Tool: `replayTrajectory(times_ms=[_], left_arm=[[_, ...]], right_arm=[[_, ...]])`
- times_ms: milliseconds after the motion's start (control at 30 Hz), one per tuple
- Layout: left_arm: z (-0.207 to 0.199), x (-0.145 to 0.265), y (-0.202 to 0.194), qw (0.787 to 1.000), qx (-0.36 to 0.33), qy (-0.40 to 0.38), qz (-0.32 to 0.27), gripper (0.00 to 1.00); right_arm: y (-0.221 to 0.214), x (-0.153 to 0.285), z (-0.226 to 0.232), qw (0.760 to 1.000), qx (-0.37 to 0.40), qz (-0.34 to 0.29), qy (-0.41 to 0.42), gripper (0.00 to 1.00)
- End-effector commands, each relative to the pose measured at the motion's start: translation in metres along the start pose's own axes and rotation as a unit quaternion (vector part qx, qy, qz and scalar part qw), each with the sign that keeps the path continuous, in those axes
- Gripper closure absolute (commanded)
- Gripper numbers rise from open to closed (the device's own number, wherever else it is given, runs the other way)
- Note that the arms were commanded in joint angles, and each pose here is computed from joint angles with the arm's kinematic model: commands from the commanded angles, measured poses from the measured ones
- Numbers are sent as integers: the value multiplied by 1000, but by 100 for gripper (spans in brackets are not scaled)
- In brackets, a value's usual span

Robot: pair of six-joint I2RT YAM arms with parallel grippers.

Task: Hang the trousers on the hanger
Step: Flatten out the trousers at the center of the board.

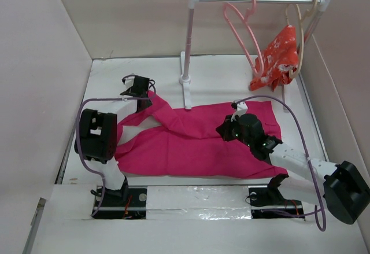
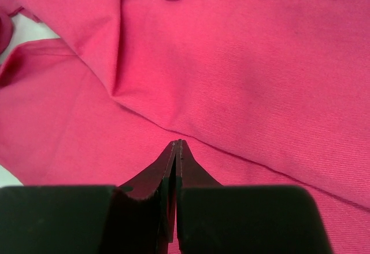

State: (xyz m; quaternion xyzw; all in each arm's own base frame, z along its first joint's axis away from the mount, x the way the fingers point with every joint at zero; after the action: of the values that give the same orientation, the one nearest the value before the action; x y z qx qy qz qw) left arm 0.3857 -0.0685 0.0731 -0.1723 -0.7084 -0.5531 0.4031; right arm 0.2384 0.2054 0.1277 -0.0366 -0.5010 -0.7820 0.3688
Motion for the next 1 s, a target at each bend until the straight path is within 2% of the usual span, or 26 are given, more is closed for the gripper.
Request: replayTrajectory(times_ms=[0, 200, 400, 433, 467, 533, 700, 900, 967], left_arm=[[4, -2, 14, 999, -19, 26, -8, 66], [10, -15, 0, 998, -29, 50, 13, 67], [20, -16, -3, 997, -18, 70, 17, 74], [19, -13, -1, 998, -14, 65, 11, 76], [20, -12, 0, 998, -13, 65, 9, 90], [19, -11, 0, 998, -14, 61, 7, 100], [21, -5, 13, 998, -11, 66, -2, 100], [15, 30, 71, 997, 5, 43, -63, 100], [18, 33, 74, 997, -11, 51, -59, 100]], right_arm=[[13, -1, 9, 999, 5, -42, 16, 94], [13, 0, 9, 999, 4, -42, 15, 93], [14, 2, 5, 999, 1, -53, 5, 92], [16, 3, 5, 998, 2, -57, 5, 92], [16, 3, 6, 998, 2, -56, 6, 92], [16, 3, 5, 999, 4, -51, 3, 91], [16, 4, 5, 999, 3, -54, 1, 90], [16, 5, 3, 999, 1, -54, -3, 89], [16, 5, 2, 998, 3, -55, -5, 89]])
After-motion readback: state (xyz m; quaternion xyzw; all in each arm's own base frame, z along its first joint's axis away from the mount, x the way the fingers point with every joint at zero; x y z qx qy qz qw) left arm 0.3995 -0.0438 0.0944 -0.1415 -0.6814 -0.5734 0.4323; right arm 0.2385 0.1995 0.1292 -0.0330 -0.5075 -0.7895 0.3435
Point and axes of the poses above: each gripper's point midway between its finger pads, its own x axis back along the fingers, its own z axis along the line the jaws close on, y = z × x, the point moved 3 cm from there along x, back along the fingers, and after that the axes turned 8 degrees about -x, right-handed, at the moved point
